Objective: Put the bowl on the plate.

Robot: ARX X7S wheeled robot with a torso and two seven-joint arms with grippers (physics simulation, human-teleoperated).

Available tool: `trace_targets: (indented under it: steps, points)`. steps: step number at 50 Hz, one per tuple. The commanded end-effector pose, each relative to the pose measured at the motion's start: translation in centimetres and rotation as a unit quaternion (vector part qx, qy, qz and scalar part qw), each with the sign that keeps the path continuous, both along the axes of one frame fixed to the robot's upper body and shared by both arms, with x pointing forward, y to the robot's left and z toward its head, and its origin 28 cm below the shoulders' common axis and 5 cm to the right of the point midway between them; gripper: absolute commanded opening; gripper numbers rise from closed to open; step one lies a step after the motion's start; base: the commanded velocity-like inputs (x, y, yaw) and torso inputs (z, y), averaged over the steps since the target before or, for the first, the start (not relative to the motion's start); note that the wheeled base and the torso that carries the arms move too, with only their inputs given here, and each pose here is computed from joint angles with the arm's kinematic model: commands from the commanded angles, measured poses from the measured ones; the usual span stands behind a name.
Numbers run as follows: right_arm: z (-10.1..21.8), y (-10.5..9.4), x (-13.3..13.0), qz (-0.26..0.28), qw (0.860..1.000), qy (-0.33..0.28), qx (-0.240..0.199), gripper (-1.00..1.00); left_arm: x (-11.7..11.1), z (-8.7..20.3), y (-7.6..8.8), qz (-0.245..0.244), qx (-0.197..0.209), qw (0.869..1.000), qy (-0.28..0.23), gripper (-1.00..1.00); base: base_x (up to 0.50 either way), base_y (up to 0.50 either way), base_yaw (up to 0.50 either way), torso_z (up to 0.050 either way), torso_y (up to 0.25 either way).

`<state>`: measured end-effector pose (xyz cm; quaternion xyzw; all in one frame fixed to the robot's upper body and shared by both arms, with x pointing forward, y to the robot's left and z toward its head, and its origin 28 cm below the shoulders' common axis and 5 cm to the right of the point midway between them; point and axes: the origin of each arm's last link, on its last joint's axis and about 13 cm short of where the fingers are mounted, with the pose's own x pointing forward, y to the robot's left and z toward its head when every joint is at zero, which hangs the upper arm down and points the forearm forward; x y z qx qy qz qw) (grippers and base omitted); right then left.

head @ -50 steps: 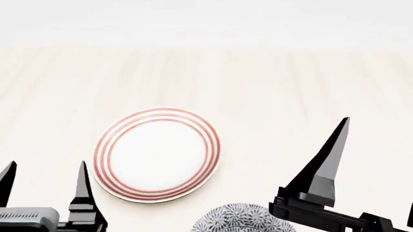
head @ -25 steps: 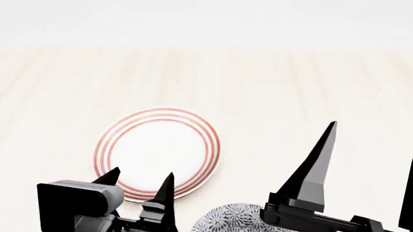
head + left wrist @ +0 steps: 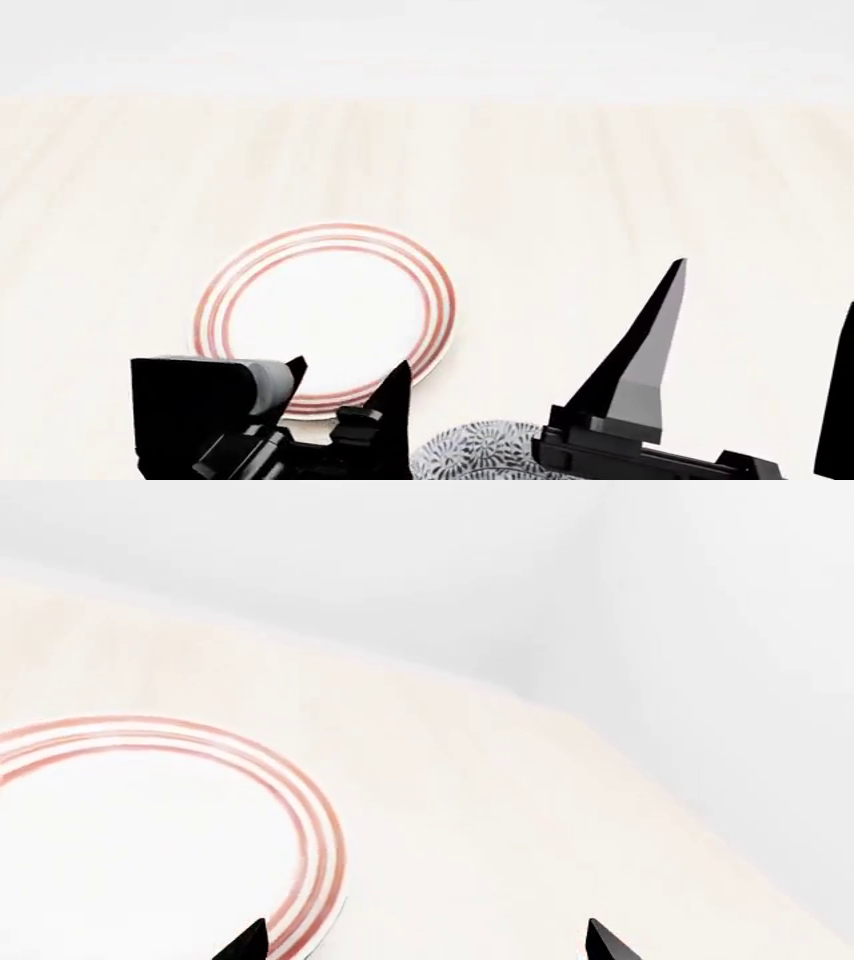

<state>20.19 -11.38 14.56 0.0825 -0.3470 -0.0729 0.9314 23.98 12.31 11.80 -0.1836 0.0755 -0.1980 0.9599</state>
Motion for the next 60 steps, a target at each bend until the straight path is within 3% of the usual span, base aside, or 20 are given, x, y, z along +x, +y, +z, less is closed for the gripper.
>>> trace_targets:
  steps: [1, 34, 60]
  points:
    - [0.0, -0.1, 0.0, -0.006, 1.0, -0.003, -0.007, 1.0, 0.0, -0.3, -0.6, -0.01, -0.005, 1.0, 0.013, 1.0, 0.0, 0.0, 0.0, 0.0, 0.0]
    - [-0.5, 0.2, -0.1, 0.006, 1.0, 0.004, -0.01, 1.0, -0.3, -1.3, -1.2, -0.027, 0.0, 0.999, 0.045, 1.0, 0.0, 0.0, 0.0, 0.0, 0.0]
    - [-0.4, 0.1, -0.1, 0.004, 1.0, 0.005, -0.01, 1.0, -0.9, -1.6, -1.5, -0.036, 0.002, 0.994, 0.102, 1.0, 0.0, 0.0, 0.0, 0.0, 0.0]
